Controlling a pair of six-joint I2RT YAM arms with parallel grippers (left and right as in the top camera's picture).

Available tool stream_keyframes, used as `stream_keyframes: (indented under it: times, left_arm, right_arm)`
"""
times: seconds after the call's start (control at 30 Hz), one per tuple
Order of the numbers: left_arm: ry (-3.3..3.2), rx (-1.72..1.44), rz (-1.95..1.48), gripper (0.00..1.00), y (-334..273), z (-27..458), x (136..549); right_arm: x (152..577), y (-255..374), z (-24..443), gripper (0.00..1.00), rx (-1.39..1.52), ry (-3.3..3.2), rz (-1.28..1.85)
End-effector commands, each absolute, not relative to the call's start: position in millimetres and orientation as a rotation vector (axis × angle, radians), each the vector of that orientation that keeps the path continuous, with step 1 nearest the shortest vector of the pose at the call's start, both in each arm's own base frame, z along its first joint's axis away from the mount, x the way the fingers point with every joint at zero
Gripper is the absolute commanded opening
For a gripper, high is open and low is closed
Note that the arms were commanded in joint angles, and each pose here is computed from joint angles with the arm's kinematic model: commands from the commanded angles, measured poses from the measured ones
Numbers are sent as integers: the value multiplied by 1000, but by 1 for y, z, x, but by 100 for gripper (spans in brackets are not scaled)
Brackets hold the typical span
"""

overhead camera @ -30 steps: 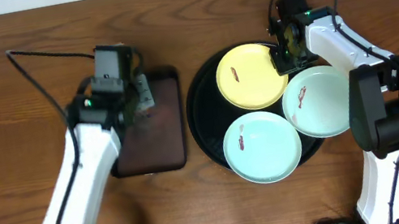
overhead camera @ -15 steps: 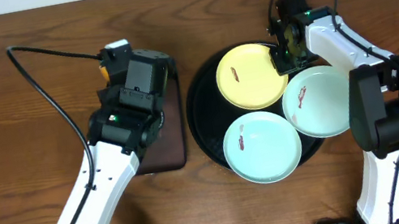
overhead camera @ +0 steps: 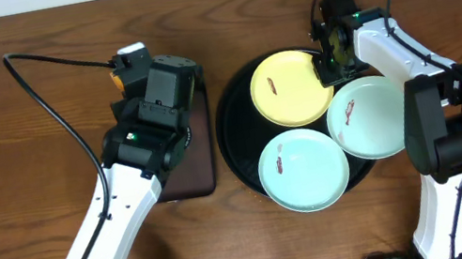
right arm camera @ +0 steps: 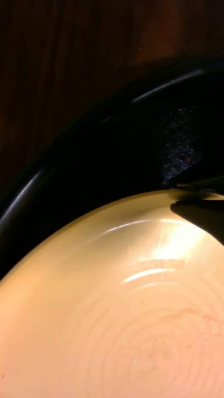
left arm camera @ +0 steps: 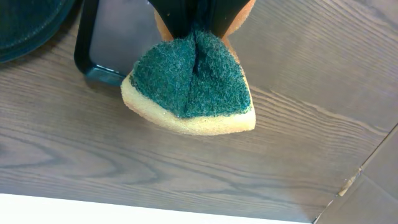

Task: Clean dirty plates on tray and stack at the side
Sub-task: 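Lift the sponge with the left gripper and carry it upward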

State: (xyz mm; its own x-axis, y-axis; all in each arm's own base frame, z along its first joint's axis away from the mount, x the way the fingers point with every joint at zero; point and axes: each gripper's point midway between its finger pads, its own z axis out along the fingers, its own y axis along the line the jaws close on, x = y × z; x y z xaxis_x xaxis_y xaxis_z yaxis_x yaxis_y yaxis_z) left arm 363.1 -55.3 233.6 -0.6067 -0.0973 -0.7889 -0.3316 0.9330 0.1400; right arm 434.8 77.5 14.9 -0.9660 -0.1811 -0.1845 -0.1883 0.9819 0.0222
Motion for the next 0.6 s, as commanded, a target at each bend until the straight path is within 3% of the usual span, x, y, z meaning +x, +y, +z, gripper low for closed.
stream_keyframes:
  times: [0.0,0.17,0.3,0.4,0.47,0.57]
  left_arm:
    - [2189,-317,372,7,-51,239,365]
    - [2370,-161,217,7,-83,203,361]
    - [2268,-277,543,7,-37,205,372]
    - [2399,-225,322,7,-61,180,376]
    - [2415,-113,385,7,-58,179,377]
    - [2387,-261,403,7,-39,182,376]
  right_arm:
    - [430,82,9,7,-292,2961,60]
    - [430,82,9,7,-292,2961,60]
    - [430,82,9,7,-292,2961,60]
    - [431,82,9,7,-292,2960,60]
    - [430,82,9,6,-292,2961,60]
    - [430,82,9,7,-292,2961,60]
